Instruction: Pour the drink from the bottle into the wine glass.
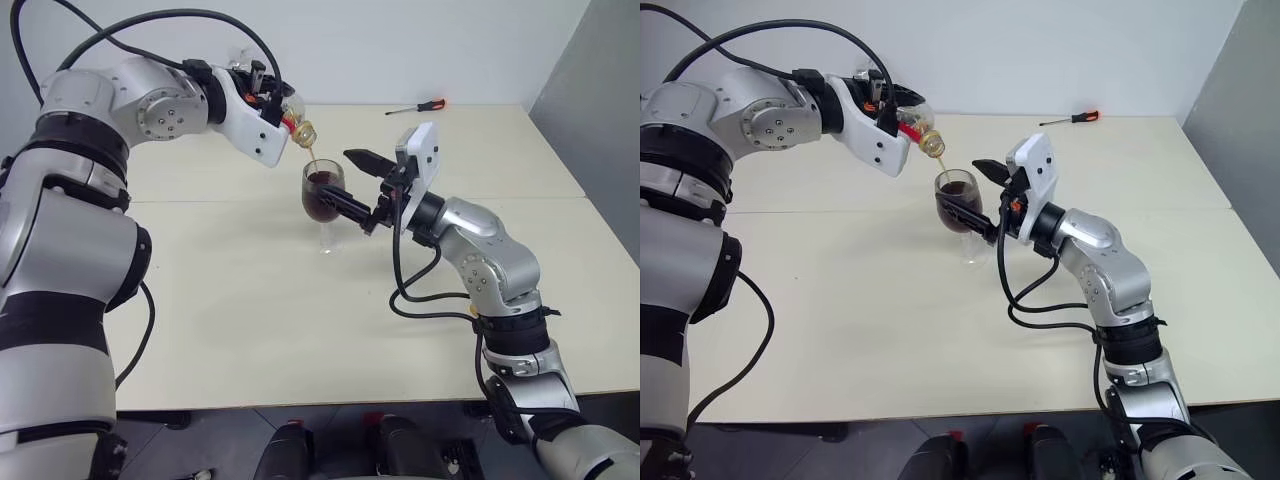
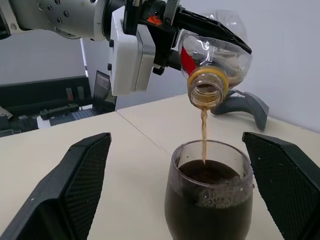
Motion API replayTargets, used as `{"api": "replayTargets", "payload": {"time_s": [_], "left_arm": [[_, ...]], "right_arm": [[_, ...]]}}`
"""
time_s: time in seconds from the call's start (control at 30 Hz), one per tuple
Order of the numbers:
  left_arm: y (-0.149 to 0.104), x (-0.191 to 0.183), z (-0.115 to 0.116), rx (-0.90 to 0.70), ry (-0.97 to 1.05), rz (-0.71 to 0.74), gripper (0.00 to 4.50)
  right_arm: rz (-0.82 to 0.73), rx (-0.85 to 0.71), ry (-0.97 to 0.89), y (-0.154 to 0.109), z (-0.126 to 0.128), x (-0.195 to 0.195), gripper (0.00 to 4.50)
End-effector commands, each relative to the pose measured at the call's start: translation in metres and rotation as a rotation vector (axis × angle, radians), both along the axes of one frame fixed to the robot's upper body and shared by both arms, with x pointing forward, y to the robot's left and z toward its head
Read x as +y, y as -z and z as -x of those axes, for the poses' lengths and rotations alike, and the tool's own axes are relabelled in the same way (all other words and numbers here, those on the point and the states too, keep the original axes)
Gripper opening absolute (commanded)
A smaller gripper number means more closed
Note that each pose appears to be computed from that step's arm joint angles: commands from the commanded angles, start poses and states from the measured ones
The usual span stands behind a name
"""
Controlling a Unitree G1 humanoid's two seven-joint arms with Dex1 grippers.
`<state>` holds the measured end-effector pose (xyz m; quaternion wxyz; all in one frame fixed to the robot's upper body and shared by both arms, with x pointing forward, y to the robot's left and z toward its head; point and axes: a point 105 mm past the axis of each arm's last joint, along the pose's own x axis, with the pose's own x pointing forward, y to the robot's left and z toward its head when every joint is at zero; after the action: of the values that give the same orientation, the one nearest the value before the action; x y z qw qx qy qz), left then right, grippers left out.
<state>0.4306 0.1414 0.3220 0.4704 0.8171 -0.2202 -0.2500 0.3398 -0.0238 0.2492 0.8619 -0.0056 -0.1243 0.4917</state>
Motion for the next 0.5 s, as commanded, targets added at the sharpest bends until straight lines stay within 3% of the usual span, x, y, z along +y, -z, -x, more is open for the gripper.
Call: {"api": "replayTargets", "payload": {"time_s": [0.03, 0.5], "left_arm": [[-0.0265, -0.0038, 0.0049, -0.074, 0.016, 0.004, 1.06], [-0.0288, -0.0102, 0.0062, -0.091, 0.037, -0.038, 1.06]], "right_arm": [[-0.039, -0.048, -0.002, -0.0134, 0.0074, -0.0001, 4.5], [-0.063, -0.035, 0.017, -0.0096, 0.0074, 0.0014, 4.5]]}}
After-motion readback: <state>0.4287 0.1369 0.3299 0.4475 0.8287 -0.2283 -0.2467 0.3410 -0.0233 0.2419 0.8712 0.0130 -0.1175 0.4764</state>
